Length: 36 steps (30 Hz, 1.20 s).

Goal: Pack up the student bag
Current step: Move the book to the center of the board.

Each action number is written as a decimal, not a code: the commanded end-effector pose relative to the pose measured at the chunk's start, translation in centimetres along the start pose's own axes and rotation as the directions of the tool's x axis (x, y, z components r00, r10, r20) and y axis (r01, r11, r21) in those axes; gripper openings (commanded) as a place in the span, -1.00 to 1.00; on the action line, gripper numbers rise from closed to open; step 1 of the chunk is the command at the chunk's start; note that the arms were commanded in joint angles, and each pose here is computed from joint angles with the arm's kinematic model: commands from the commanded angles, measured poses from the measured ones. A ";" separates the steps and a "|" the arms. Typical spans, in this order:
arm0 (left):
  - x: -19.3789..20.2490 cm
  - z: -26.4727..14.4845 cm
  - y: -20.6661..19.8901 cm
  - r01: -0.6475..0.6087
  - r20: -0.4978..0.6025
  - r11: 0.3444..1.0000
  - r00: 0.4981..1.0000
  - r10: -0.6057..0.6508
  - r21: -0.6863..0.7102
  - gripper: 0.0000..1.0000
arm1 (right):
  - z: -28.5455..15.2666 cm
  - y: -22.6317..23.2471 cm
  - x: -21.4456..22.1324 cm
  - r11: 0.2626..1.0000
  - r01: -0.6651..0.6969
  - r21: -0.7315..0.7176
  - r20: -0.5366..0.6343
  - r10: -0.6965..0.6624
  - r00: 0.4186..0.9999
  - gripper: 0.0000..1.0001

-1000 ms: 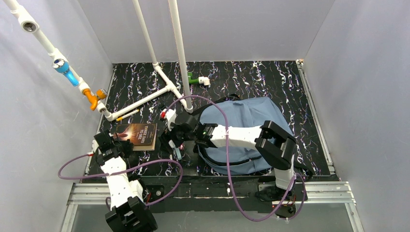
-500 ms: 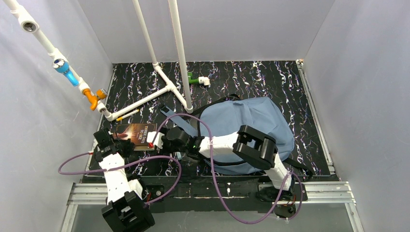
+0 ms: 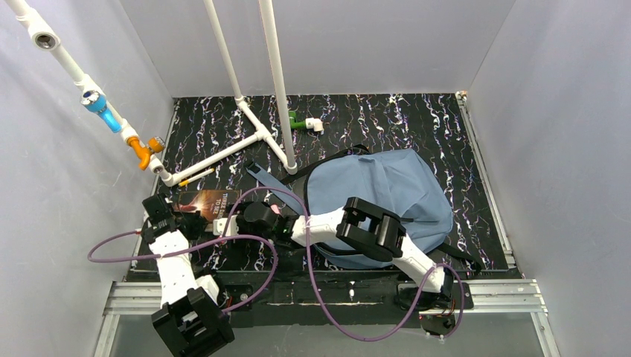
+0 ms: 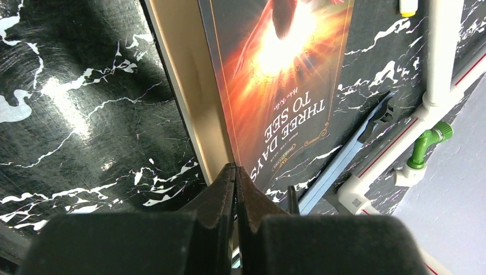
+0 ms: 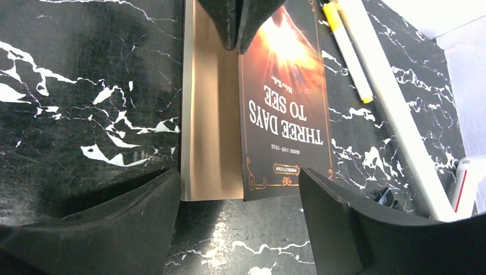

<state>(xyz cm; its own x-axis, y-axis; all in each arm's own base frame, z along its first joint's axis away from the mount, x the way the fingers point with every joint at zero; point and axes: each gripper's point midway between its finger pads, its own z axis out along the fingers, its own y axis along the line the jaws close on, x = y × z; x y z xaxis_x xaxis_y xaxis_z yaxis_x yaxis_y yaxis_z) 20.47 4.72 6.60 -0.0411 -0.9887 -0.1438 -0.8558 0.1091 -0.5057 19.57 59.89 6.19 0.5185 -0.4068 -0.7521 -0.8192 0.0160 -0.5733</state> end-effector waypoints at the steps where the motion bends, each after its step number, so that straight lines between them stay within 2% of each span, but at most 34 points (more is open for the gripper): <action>1: 0.1 -0.6 -0.8 -0.015 -0.012 1.000 1.000 0.015 0.016 -1.00 | 1.2 -0.5 -1.1 1.000 0.029 0.010 0.034 -0.029 0.999 0.63; 3: 0.1 -0.6 -0.7 -0.022 -0.014 1.000 1.000 0.023 0.016 -1.00 | 1.7 -0.7 -1.2 1.000 0.018 0.017 0.032 -0.019 0.999 0.47; 7: 0.3 -0.5 -0.4 -0.024 -0.017 1.000 1.000 0.025 0.007 -1.00 | 1.7 -1.7 -1.3 0.998 -0.006 0.061 0.021 0.004 1.000 -0.39; 9: 0.5 -0.4 -0.2 -0.021 -0.024 1.000 0.999 0.021 0.005 -0.96 | 1.6 -2.1 -1.3 0.996 -0.019 0.083 0.016 0.018 1.000 -0.64; 10: 0.7 -0.3 -0.1 -0.019 -0.030 1.000 0.999 0.019 0.004 -0.82 | 1.5 -2.3 -1.5 0.996 -0.027 0.090 0.019 0.025 1.000 -0.76; 12: 1.1 -0.3 -0.3 -0.029 -0.053 0.999 0.998 0.030 0.020 -0.23 | 1.0 -2.7 -1.9 0.994 -0.048 0.099 0.028 0.046 0.999 -0.97; 13: 1.4 -0.3 -0.3 -0.031 -0.068 0.999 0.997 0.033 0.026 0.04 | 0.8 -2.9 -2.2 0.993 -0.065 0.101 0.036 0.062 0.997 -0.97; 14: 1.7 -0.3 -0.4 -0.035 -0.085 0.999 0.996 0.037 0.032 0.22 | 0.5 -3.0 -2.5 0.991 -0.088 0.097 0.049 0.083 0.995 -0.97; 16: 2.3 -0.1 -0.3 -0.041 -0.122 0.999 0.992 0.045 0.034 0.44 | 0.0 -3.2 -3.2 0.988 -0.134 0.081 0.074 0.128 0.989 -0.97; 18: 2.9 0.3 -0.3 -0.036 -0.161 0.998 0.986 0.042 0.043 0.54 | -0.5 -3.2 -3.7 0.982 -0.177 0.070 0.093 0.171 0.981 -0.97; 23: 3.9 1.2 -0.4 -0.008 -0.229 0.999 0.973 0.020 0.053 0.56 | -1.6 -3.3 -4.8 0.965 -0.257 0.058 0.134 0.248 0.960 -0.97; 29: 2.6 2.4 0.0 0.008 -0.140 0.999 0.990 -0.002 0.045 0.48 | -2.3 -4.1 -4.8 0.956 -0.287 0.064 0.134 0.277 0.951 -0.97; 32: 2.2 3.5 -0.6 0.047 -0.125 0.996 0.991 -0.037 0.077 0.42 | -2.9 -4.5 -4.3 0.943 -0.325 0.075 0.108 0.316 0.943 -0.97; 36: 1.9 4.7 -0.2 0.080 -0.118 0.996 0.990 -0.074 0.046 0.33 | -4.0 -4.9 -3.5 0.931 -0.347 0.114 0.102 0.336 0.936 -0.92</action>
<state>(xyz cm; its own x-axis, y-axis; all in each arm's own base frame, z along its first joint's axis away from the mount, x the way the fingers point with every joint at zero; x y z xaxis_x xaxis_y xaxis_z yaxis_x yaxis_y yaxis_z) 22.24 2.44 3.31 -0.0852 -0.9963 0.0079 -0.8298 0.0666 -0.5541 19.97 58.51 9.48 0.2621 -0.3481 -0.9001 -0.9233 0.1807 -0.3388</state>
